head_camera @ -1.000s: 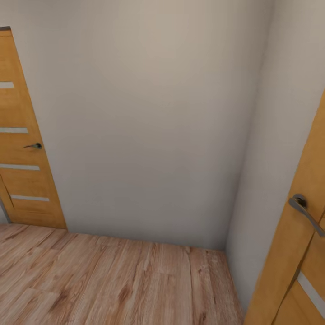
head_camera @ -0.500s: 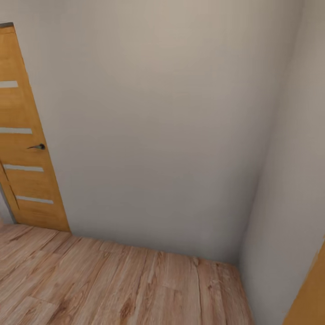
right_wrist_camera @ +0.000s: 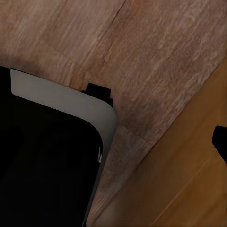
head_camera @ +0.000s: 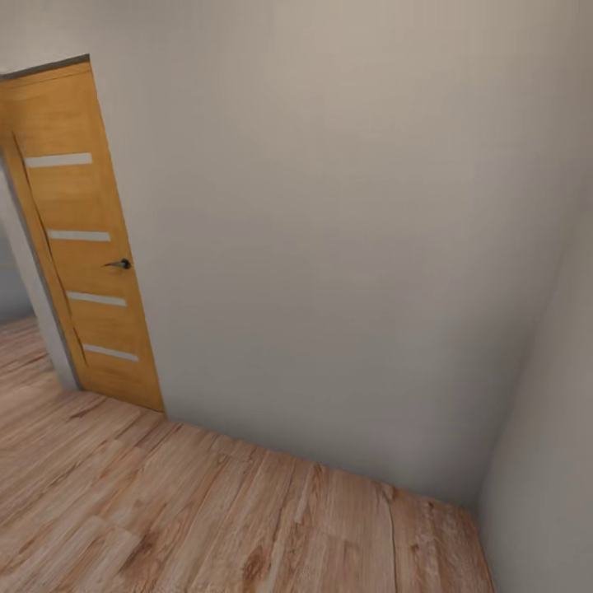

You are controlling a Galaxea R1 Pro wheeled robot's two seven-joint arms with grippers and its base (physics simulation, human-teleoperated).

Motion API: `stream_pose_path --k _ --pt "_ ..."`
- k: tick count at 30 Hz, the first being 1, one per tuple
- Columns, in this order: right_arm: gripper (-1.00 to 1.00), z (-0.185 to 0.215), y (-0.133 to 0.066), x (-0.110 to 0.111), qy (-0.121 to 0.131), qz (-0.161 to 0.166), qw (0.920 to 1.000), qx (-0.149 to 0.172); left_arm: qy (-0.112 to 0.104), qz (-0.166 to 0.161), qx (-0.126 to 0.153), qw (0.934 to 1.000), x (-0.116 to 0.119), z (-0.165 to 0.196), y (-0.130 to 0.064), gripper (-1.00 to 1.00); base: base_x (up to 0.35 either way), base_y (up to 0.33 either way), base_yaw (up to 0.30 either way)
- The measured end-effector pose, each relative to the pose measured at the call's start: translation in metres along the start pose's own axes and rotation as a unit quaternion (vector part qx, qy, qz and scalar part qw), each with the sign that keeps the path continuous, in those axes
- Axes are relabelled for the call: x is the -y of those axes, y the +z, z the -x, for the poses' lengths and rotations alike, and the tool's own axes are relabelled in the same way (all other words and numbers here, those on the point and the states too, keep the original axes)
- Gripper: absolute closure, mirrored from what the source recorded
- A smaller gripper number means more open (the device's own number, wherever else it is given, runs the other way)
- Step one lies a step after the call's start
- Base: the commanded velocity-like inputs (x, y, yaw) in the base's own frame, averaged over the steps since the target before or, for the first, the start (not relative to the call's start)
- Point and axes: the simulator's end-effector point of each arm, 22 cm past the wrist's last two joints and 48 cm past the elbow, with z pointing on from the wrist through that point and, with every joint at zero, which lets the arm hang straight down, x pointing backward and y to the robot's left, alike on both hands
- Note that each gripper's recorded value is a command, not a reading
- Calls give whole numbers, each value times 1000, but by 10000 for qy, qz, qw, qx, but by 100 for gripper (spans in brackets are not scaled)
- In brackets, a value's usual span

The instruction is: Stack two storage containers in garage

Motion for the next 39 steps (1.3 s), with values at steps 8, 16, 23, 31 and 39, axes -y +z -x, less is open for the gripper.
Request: stream_pose_path --k 8,16,23,31,39 --pt "-100 0 0 0 7 -6 10000 -2 5 -1 -1 10000 0 0 0 -100 1 0 269" --pt "-100 1 0 2 21 -73 10000 8 7 -1 0 10000 0 0 0 -100 0 0 269" --pt "-100 1 0 3 21 -79 10000 14 5 -7 -10 10000 0 -1 0 -100 143 0 269" --pt "-100 1 0 3 21 -80 10000 16 6 -8 -6 10000 0 -1 0 -100 316 0 269" --pt "-100 1 0 3 20 -80 10000 20 6 -8 -6 10000 0 -1 0 -100 318 0 269"
